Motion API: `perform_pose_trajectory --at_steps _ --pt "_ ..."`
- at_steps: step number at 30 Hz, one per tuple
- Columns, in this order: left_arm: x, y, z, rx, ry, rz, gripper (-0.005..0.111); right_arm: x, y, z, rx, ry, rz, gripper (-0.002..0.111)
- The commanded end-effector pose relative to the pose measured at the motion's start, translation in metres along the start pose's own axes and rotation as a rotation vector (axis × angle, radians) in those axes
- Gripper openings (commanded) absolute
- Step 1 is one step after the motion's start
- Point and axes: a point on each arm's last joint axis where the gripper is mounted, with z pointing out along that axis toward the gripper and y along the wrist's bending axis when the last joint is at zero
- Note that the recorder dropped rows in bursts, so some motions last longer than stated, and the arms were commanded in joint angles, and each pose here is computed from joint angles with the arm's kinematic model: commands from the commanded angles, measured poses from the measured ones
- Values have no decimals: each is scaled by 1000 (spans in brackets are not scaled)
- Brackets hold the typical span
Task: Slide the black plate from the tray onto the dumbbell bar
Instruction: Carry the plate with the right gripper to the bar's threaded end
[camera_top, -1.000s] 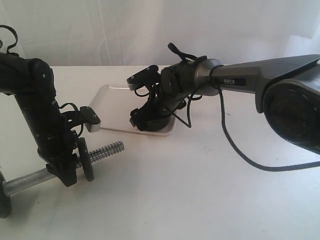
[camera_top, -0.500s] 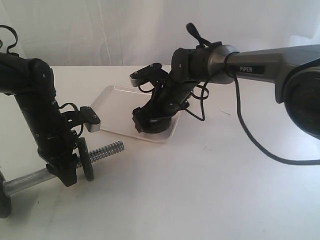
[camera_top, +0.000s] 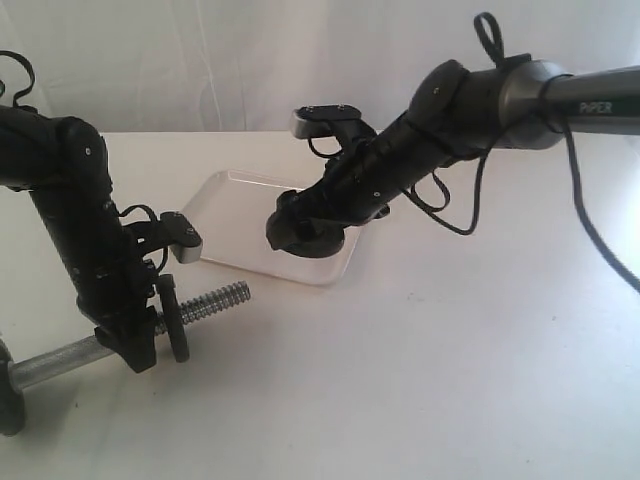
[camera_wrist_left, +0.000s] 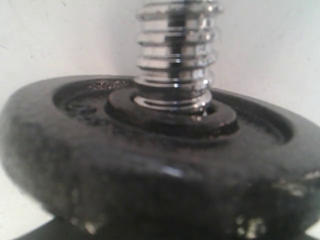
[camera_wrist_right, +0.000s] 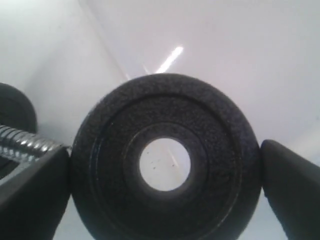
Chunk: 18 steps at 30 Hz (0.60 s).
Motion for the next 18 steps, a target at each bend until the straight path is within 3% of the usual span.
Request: perform_pose_trajectory --at_steps 1,9,14,18 --pt "-3 -7 -12 32 -50 -24 0 9 1 -23 -77 -141 60 0" --pt "-4 -6 -12 23 -57 -24 0 38 8 -19 -230 -210 107 0" --pt "-2 -8 -12 40 -46 -7 0 41 9 -17 -247 -221 116 0" --pt "-3 -12 -28 -4 -94 5 0 42 11 -17 -267 -224 119 0"
